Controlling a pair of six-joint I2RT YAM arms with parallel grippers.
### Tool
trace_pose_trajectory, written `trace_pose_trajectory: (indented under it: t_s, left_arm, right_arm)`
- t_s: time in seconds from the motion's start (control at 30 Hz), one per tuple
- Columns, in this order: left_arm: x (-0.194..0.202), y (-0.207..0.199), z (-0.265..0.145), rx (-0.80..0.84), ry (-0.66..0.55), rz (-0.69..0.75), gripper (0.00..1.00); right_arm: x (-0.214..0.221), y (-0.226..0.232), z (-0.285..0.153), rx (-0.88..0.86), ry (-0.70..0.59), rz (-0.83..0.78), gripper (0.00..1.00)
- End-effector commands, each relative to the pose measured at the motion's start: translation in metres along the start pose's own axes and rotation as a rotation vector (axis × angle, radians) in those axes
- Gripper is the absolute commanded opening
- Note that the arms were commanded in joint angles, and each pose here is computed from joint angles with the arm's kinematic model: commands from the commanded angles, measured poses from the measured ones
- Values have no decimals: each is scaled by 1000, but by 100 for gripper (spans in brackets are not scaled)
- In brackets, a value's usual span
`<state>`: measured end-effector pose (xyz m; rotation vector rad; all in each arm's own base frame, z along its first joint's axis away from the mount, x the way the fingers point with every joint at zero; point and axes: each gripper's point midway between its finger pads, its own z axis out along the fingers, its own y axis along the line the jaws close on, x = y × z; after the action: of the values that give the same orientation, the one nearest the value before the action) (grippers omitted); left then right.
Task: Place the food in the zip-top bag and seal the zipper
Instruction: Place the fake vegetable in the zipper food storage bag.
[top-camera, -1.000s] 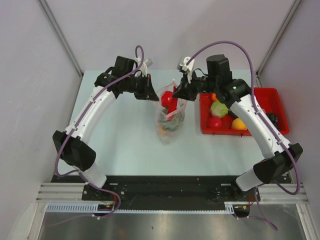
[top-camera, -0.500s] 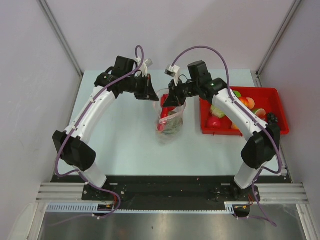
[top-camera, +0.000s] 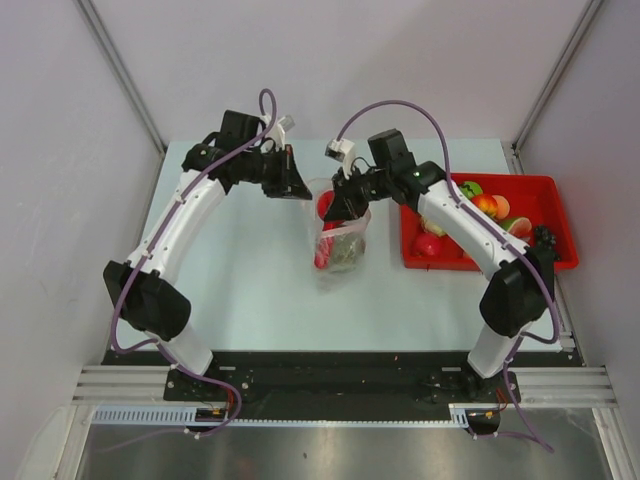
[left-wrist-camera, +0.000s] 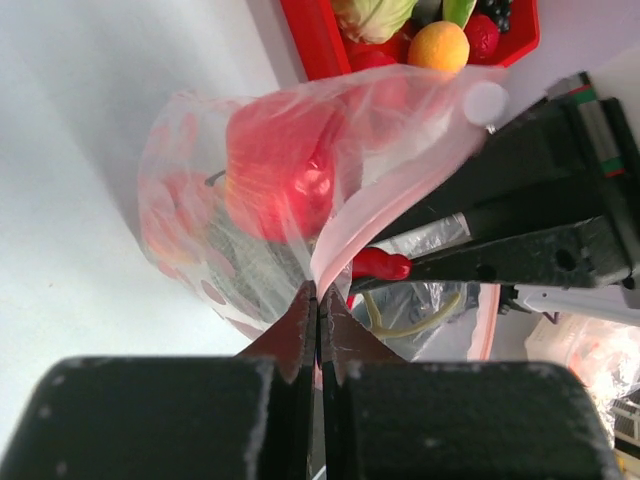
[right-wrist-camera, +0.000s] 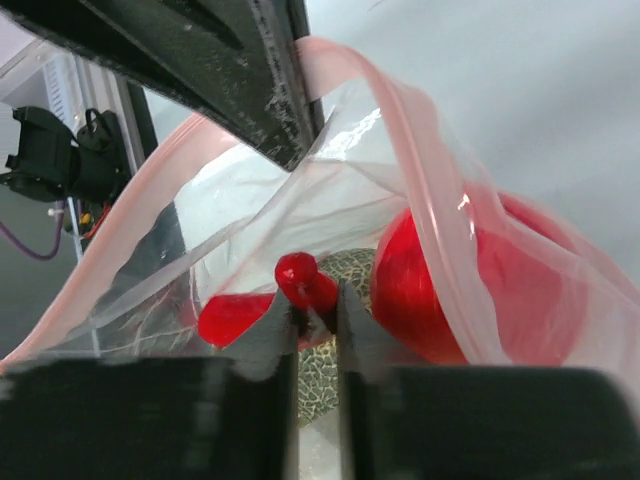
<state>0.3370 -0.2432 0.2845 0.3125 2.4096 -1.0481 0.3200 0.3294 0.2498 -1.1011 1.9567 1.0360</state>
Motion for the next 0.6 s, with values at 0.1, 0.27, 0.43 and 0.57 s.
trace_pose_trajectory:
  t_s: [0.1,0.27,0.43,0.57]
  left_arm:
    - [-14,-14,-11,31,-45,17,0]
    - [-13,-11,-9,20,-47,14,0]
    - [-16,-10,-8,22,-57,7,0]
    - [-18,-10,-8,19,-62,12,0]
  right_arm:
    - [-27,-3,-13,-50,-2,47,74]
    - [-85,-6,-64,14,-153,-25,87]
    - [-115,-6,-128,61,-276,-65,88]
    - [-105,-39,-185,222,-318,-38,89]
